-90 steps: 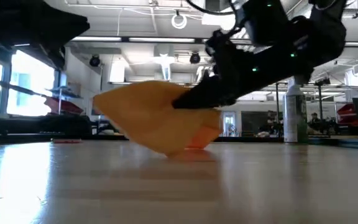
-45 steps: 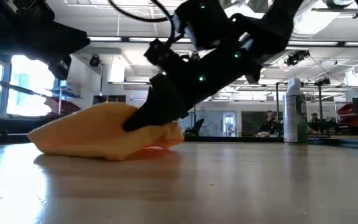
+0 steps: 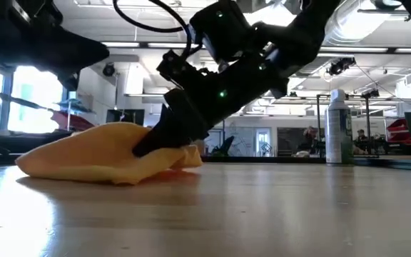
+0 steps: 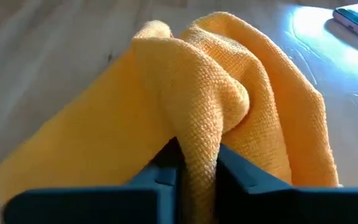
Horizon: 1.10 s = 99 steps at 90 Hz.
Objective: Apply microfiber cloth
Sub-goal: Prepare the microfiber towel, then spray the pink cellphone with the spray bottle
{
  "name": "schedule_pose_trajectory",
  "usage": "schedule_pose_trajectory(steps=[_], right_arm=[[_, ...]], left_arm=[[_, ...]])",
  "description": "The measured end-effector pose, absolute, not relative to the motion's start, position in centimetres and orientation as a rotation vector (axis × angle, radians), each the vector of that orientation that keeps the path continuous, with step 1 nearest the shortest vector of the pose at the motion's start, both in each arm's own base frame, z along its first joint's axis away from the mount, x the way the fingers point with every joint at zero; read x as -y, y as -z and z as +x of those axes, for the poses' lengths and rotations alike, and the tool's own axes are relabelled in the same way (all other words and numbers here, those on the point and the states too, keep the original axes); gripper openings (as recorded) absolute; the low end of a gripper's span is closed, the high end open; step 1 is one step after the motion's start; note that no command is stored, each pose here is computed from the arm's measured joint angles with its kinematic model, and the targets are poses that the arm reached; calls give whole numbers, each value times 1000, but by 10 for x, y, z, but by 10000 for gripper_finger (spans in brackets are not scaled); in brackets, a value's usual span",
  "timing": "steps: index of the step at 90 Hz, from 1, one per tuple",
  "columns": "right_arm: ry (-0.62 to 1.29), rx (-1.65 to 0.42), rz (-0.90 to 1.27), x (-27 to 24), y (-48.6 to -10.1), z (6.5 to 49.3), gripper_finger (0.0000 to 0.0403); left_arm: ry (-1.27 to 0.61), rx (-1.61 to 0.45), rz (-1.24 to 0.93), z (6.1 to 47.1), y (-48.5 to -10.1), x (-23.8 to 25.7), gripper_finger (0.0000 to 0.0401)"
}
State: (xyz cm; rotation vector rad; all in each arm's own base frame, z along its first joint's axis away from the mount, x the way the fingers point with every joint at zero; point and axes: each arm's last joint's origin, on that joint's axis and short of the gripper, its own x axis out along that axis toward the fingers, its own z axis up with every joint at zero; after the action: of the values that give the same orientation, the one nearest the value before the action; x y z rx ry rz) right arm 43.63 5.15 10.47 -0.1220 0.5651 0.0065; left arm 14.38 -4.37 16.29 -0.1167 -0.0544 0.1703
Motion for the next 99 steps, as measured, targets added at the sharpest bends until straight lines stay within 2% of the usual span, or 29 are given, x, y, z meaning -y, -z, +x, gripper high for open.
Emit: schedule_pose_trajectory(steps=[10, 22, 46, 67, 76, 86, 93, 99], right_arm=[[12, -564, -125, -49, -105, 437, 123], [17, -564, -125, -47, -105, 437, 164], [110, -529, -213, -38, -108, 439, 215], [368, -366, -189, -28, -124, 445, 261], [399, -336, -188, -25, -127, 446, 270], [405, -340, -205, -21, -127, 446, 271], [405, -346, -205, -21, -127, 446, 271], [397, -368, -216, -23, -130, 444, 271]], left_arm=[[-220, 44, -18, 144, -163, 42, 37], [-215, 40, -16, 144, -162, 43, 46], [-334, 3, -73, 145, -156, 40, 112], [-636, -51, 96, 143, -153, 29, 171], [-716, -89, 187, 142, -153, 26, 190], [-874, -89, 155, 139, -152, 21, 200], [-1054, -54, 68, 136, -151, 14, 202], [-1129, -1, -21, 136, -151, 9, 202]])
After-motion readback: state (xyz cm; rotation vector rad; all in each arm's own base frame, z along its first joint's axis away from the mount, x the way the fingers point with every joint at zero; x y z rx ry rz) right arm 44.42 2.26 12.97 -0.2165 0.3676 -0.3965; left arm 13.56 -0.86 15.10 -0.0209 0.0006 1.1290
